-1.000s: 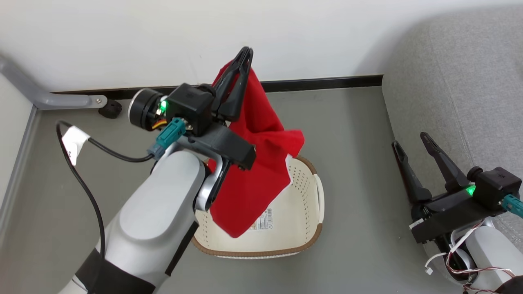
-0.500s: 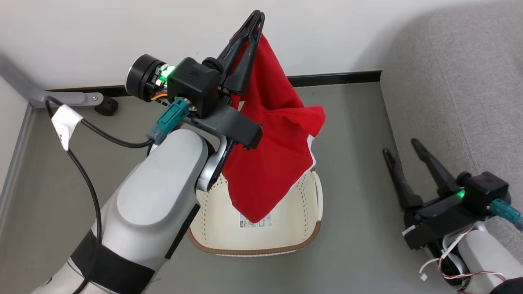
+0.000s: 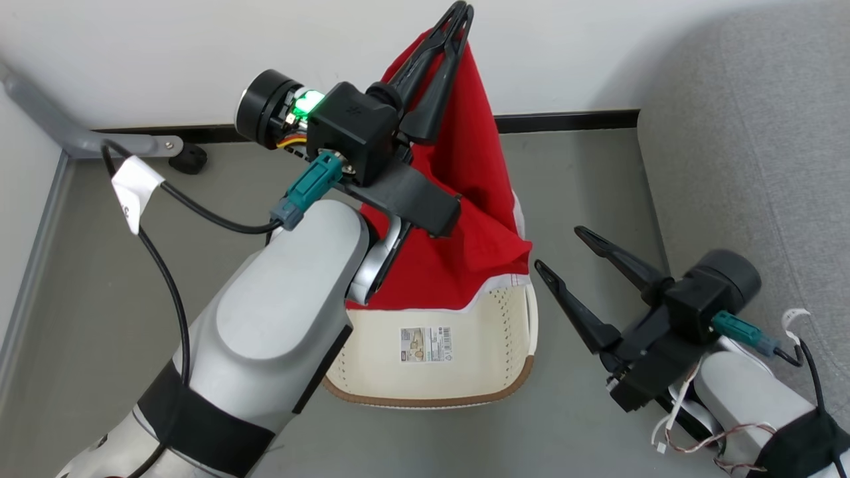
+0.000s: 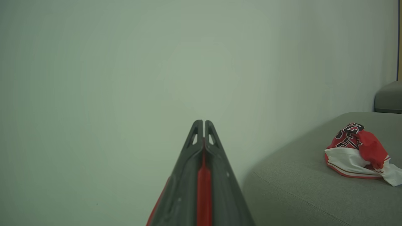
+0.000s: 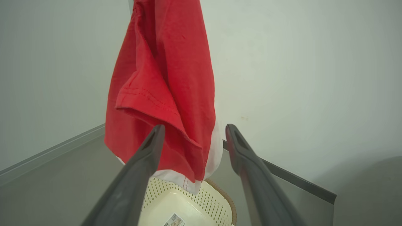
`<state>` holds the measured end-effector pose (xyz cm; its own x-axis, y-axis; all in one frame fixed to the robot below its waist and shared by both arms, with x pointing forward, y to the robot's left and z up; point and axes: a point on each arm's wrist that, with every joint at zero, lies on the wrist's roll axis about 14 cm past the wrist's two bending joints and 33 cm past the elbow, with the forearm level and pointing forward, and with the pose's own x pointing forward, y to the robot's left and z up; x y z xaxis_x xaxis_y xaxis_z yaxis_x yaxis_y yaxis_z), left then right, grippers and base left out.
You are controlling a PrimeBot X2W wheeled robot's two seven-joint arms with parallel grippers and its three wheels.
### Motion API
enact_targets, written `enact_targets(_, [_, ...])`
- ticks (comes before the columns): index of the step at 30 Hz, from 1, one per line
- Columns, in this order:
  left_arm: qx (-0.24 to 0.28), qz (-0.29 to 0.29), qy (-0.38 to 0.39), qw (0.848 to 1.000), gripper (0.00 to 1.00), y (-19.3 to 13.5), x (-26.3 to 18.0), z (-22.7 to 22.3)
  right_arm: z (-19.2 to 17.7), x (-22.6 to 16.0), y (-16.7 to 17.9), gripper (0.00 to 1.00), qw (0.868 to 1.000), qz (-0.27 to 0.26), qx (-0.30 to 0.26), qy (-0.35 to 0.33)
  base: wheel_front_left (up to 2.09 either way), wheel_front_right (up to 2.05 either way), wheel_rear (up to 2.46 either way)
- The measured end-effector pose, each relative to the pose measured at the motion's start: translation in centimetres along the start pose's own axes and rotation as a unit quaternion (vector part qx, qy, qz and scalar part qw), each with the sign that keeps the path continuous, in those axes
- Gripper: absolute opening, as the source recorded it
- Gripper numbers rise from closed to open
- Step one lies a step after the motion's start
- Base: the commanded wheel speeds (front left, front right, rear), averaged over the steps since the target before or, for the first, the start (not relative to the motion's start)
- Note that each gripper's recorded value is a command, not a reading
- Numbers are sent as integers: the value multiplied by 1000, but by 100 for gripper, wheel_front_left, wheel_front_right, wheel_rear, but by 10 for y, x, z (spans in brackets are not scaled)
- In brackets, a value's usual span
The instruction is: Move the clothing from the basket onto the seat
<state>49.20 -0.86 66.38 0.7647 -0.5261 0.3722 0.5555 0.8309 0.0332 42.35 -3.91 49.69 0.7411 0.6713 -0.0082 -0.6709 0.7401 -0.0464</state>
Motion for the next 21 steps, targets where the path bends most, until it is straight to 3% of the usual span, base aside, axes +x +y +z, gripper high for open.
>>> enact_targets(12, [7, 9, 2, 1000, 0, 10, -1, -1, -3, 37, 23, 100, 996, 72, -46, 13, 0, 0, 0])
enact_targets(21, [7, -3, 2, 1000, 0, 2, 0, -2, -1, 54, 12, 100, 997, 59, -52, 16, 0, 0, 0])
